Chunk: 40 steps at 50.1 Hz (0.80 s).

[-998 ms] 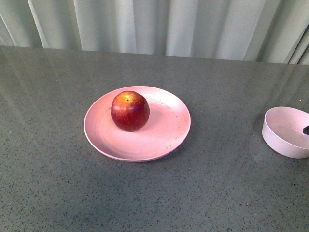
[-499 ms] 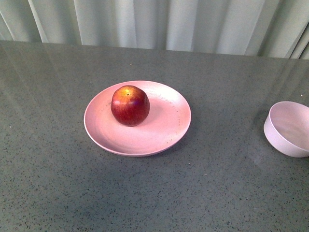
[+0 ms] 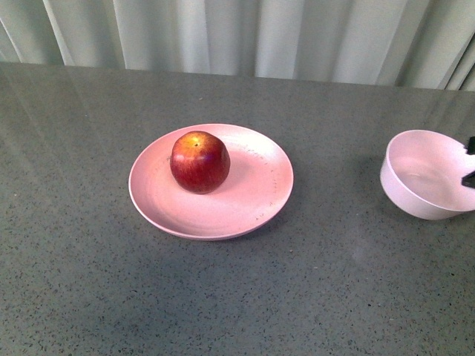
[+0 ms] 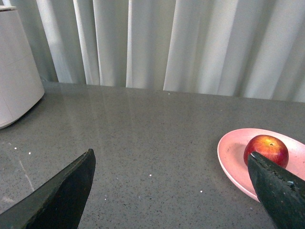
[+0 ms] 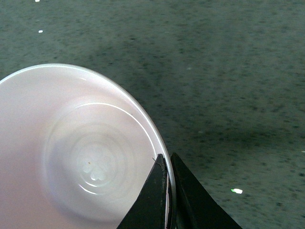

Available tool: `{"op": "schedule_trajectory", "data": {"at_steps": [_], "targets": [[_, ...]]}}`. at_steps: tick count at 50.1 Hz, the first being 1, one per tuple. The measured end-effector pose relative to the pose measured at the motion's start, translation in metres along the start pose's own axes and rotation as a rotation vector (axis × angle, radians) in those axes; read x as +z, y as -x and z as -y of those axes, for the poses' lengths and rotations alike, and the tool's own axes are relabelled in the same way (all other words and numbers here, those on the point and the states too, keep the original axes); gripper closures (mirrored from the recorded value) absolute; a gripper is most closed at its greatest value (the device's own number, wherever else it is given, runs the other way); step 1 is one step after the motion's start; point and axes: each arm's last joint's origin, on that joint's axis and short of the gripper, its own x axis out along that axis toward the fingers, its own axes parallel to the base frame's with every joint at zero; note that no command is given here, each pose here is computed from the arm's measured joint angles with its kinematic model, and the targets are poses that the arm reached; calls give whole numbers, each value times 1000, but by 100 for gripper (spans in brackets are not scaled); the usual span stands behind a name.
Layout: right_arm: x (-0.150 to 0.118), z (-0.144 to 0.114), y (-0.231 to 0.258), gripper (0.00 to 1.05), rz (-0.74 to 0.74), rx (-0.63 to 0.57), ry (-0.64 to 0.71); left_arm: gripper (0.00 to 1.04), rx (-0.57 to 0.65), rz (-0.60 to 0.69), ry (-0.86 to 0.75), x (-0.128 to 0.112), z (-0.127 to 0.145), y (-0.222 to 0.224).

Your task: Move apple from plate to bowl

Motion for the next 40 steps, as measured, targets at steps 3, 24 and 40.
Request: {"op": "schedule_trajectory", "data": {"at_steps": [3, 24, 40], "targets": [[-1, -17, -3, 103, -7, 22, 11, 9, 0, 0, 0, 0, 0, 0], [-16, -61, -36, 103, -81, 11, 34, 9, 0, 0, 0, 0, 0, 0], [-19, -67, -44, 103, -94, -3, 48, 9, 0, 0, 0, 0, 0, 0]]}}
